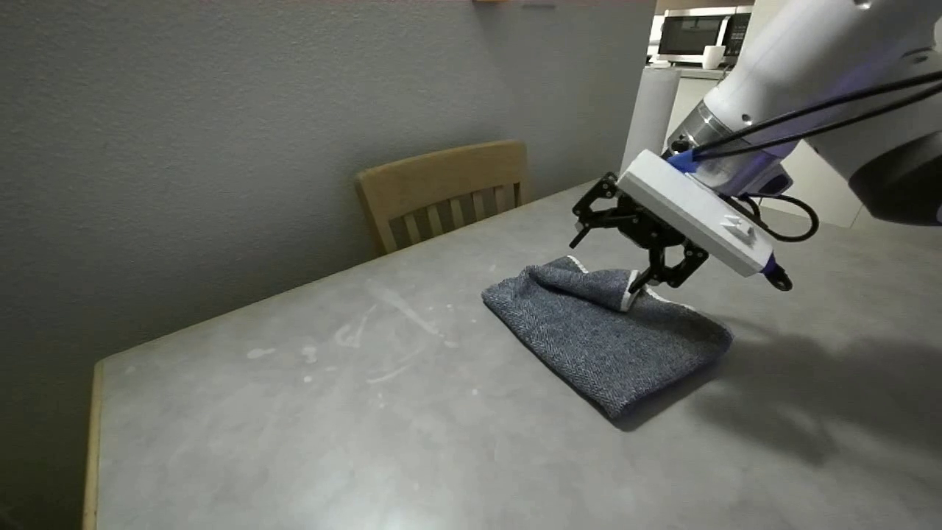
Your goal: Fold the towel on the table
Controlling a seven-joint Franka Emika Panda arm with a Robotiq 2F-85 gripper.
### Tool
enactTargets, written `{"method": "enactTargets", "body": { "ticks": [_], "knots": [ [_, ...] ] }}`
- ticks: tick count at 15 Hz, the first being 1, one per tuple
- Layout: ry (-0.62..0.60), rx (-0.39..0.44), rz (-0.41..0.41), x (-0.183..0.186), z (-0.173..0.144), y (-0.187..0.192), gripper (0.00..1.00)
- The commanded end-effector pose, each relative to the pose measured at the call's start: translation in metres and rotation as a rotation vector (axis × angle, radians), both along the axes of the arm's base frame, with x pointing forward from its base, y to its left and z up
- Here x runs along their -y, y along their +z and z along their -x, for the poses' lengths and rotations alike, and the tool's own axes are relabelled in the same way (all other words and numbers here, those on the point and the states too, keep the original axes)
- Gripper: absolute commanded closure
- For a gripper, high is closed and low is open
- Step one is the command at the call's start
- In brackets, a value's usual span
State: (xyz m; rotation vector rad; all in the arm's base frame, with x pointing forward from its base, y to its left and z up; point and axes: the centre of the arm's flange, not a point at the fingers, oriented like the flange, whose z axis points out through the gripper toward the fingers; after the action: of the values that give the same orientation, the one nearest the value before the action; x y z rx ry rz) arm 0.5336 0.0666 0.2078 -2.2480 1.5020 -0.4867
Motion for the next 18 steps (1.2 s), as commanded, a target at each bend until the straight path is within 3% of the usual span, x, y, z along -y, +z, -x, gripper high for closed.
{"method": "enactTargets", "body": {
  "ticks": [1, 6, 10, 14, 18],
  "knots": [
    [0.068, -0.060, -0.170, 0.017, -0.014, -0.011, 0.00],
    [0.141, -0.233, -0.299, -0.007, 0.004, -0.031, 0.00],
    [0.077, -0.282, -0.177, -0.027, 0.005, -0.027, 0.00],
    [0.008, -0.363, -0.043, -0.018, -0.011, 0.005, 0.00],
    [0.023, -0.375, -0.047, 0.003, -0.031, 0.036, 0.00]
  ]
}}
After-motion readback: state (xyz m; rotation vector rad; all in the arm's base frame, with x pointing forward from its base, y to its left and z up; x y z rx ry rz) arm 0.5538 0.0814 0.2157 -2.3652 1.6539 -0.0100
